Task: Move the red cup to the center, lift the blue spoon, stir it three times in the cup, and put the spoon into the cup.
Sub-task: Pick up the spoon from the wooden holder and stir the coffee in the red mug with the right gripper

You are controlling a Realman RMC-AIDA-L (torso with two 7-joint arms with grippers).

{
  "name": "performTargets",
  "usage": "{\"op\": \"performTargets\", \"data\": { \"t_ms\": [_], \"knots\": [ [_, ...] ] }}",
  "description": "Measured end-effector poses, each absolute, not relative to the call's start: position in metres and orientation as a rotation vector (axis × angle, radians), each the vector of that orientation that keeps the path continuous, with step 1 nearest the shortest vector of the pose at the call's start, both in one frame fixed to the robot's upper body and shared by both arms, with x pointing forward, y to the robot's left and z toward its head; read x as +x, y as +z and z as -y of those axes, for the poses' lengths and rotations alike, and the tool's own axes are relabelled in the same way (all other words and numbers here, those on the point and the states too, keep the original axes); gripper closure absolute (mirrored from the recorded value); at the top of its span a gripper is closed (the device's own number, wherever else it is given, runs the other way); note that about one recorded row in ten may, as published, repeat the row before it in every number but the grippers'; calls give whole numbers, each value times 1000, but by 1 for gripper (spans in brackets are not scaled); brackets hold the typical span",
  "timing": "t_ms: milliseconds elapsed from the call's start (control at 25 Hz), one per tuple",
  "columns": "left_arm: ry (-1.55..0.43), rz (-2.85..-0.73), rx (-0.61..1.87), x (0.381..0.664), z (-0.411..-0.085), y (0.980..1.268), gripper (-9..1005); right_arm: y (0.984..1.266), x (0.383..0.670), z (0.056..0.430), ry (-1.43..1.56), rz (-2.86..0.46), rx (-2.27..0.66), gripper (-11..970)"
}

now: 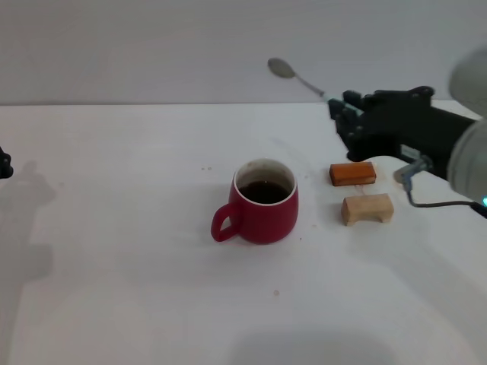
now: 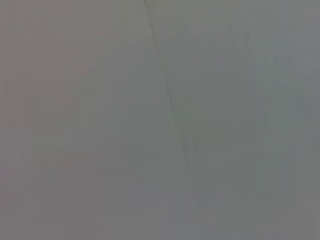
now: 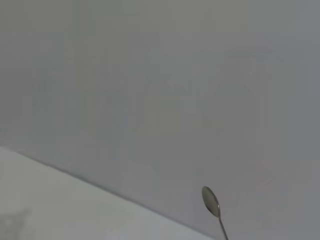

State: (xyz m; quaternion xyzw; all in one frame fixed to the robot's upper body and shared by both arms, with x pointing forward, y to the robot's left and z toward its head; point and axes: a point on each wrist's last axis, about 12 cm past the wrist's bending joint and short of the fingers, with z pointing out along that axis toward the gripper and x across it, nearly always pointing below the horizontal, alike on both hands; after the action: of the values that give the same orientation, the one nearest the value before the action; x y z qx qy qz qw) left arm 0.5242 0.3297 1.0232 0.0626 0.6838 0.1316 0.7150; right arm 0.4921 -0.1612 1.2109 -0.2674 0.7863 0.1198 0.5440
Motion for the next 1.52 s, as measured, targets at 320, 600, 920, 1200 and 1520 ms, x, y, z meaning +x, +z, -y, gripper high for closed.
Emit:
{"op": "performTargets", "data": {
  "t_ms": [320,600,920,1200,1520],
  "knots": [
    [299,-1512,140,524,-332,1024,992,1221,504,153,331,-1940,-699,825],
    [299,-1512,141,526,-332,1025,991,1226,511,152,335,-2011,-744,826],
    [298,-1507,145,528,-331,1026,991,1234,518,152,328,-2098,-803,825],
    [296,-1501,150,530,-330,1027,992,1237,530,150,336,-2171,-855,826],
    [291,-1497,155,533,-328,1029,991,1232,549,148,382,-2257,-880,825]
  ]
}}
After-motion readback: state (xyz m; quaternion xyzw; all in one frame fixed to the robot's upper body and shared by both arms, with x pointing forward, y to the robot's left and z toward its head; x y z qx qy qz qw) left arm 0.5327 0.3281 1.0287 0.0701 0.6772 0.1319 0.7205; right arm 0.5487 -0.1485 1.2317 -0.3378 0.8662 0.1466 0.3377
